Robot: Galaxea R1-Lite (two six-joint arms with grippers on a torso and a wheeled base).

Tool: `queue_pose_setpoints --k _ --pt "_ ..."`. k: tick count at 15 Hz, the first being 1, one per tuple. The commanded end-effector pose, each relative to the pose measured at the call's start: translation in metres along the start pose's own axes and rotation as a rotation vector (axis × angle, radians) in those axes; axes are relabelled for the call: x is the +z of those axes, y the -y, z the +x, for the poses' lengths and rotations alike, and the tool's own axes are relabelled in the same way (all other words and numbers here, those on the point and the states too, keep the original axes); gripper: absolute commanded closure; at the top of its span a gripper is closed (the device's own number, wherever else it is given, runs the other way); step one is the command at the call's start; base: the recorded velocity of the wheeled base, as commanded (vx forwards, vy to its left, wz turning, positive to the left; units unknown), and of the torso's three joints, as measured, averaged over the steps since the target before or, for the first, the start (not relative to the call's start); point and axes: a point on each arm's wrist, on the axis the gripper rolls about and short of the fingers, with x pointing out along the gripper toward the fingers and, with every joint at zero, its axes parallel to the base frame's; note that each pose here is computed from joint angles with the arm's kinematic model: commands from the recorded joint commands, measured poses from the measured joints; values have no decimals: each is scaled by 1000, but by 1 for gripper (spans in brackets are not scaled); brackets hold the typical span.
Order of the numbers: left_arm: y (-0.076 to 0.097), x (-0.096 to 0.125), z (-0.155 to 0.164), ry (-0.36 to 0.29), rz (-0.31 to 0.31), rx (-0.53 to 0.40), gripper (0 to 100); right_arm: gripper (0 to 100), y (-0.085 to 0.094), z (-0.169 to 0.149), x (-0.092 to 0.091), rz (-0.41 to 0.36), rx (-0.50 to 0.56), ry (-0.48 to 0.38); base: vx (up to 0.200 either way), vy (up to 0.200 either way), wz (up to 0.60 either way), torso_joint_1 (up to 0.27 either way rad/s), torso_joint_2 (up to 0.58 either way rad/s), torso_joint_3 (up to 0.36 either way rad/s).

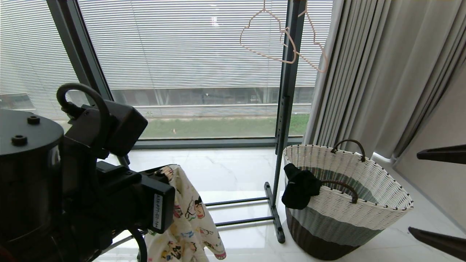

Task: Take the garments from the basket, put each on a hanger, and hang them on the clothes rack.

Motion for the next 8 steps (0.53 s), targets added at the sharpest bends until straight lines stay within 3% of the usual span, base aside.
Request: queue_pose_setpoints --k 1,2,4,5,8 --pt "-29 -14 -7 -19 70 110 100 0 8 -1 -21 57 -157 -94 0 0 0 0 0 0" --pt "-52 -30 -13 -50 76 182 100 0 15 -1 -33 137 -256 -148 0 0 0 0 0 0" --pt "-71 -43 -23 -55 29 239 100 0 22 -2 -43 206 -363 -184 0 0 0 0 0 0" --pt "-85 -53 -35 -51 -12 326 100 0 34 -2 -54 279 -516 -214 0 0 0 0 0 0" --pt "-99 -70 -49 -71 -24 453 100 0 43 -1 -72 416 -672 -182 0 0 0 0 0 0"
